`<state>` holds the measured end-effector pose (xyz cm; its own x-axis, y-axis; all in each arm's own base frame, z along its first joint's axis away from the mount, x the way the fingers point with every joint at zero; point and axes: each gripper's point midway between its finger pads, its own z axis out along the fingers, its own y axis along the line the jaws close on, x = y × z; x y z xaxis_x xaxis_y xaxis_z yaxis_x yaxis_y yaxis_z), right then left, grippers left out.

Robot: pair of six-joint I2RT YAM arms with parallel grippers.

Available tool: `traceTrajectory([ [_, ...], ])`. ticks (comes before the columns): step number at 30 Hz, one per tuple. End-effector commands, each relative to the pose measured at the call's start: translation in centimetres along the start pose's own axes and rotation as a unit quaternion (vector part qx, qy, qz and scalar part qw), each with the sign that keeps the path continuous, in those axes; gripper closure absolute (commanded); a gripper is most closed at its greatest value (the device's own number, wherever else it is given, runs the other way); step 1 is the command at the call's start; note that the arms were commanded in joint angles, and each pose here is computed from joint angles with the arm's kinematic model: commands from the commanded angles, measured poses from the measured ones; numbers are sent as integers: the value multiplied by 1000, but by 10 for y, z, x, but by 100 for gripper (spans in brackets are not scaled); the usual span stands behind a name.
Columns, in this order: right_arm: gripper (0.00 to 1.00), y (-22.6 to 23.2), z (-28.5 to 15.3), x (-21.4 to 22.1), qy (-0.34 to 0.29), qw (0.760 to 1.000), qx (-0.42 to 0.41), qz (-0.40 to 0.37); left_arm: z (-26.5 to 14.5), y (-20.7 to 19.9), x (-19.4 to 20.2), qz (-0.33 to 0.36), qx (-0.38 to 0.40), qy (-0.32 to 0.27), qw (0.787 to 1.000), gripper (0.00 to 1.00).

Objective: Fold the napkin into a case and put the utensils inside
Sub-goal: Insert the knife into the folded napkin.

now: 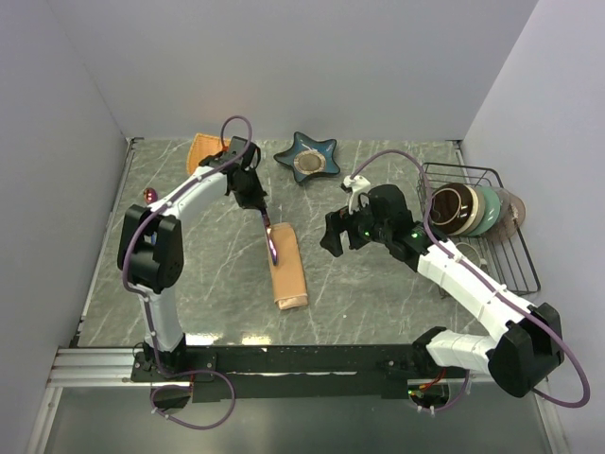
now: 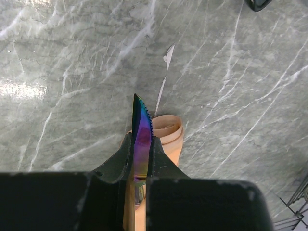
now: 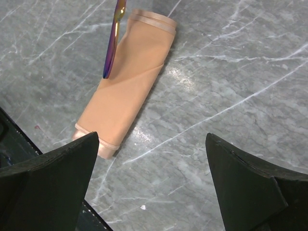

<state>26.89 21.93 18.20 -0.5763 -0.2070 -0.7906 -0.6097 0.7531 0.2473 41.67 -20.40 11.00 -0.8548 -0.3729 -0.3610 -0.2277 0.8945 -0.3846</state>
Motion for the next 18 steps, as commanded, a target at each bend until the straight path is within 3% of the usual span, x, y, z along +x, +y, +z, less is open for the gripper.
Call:
traceTrajectory([
  [1,0,-3,-5,-15,-25,1000,7,-5,0,-5,0,-1,-1,-2,1000,99],
  [18,0,-2,-7,-12,-25,1000,2,1,5,4,36,-11,-18,27,999,99],
])
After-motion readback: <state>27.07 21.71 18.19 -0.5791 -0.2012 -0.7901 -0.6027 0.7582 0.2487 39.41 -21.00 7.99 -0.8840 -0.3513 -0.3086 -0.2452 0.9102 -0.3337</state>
